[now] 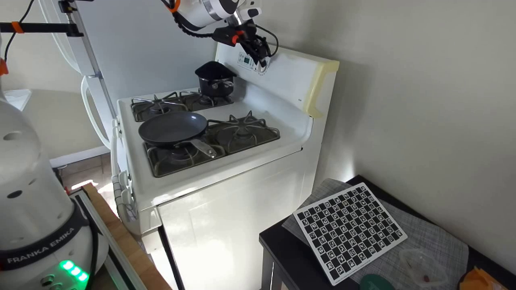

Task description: Turn the knob to the right.

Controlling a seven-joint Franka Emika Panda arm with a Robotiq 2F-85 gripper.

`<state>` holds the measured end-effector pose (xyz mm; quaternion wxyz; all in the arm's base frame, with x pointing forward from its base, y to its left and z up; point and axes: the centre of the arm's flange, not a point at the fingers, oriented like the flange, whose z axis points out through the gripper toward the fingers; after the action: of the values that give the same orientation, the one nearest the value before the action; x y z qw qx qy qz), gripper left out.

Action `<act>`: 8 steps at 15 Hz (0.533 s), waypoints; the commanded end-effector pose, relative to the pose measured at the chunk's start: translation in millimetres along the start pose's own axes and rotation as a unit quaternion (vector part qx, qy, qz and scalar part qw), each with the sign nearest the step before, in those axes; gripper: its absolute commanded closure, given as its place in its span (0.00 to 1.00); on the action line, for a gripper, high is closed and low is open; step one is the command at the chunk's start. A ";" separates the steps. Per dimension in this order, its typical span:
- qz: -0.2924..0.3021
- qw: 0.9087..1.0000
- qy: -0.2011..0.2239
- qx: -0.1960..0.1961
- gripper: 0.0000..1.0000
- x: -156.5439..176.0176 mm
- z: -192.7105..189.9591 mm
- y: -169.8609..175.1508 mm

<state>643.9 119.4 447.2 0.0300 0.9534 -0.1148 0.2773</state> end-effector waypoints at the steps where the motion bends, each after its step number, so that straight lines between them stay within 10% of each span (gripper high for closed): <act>1: 0.003 1.000 0.018 0.003 0.92 -0.5 11.0 -7.6; 8: 0.018 1.000 0.015 0.011 0.99 -0.7 10.6 -8.7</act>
<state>644.6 129.7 445.5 0.0210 0.9509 -0.1122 0.2876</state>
